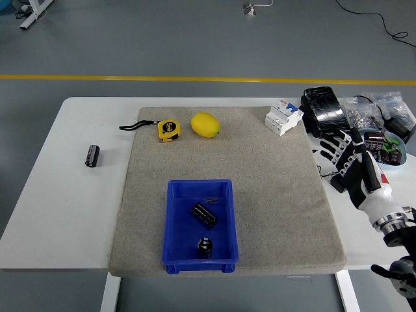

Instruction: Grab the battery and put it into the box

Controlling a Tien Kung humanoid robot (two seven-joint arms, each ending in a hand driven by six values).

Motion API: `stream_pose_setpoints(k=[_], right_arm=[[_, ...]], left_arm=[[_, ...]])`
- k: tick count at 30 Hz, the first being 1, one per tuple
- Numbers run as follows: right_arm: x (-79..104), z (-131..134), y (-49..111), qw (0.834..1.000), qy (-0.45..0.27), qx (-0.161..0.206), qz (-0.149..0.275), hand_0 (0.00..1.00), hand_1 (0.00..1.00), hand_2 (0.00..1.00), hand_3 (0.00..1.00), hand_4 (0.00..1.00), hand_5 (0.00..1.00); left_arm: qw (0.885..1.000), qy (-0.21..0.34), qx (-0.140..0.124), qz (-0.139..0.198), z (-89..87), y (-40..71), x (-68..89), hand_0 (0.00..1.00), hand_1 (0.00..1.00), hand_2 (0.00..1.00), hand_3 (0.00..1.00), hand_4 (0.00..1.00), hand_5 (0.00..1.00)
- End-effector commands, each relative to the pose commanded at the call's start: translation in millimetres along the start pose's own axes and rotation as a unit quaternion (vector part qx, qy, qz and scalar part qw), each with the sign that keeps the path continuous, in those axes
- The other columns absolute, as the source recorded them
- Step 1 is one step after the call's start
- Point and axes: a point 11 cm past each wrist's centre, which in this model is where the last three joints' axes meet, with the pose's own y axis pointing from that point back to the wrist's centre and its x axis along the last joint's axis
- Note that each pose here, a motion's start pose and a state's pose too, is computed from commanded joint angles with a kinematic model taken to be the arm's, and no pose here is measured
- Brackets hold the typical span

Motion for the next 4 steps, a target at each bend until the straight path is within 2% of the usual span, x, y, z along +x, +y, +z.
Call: stream_pose_setpoints(k=[4], right_arm=[[2.2, -1.5, 0.2, 1.000, -0.002, 0.003, 0.005, 0.905, 0.849, 0.850, 0.880, 0.998, 0.997]], left_arm=[[1.000, 0.022, 0.010, 0.003, -12.4, 0.3, -5.2, 0.732, 0.740, 0.754, 0.637, 0.660, 0.664]])
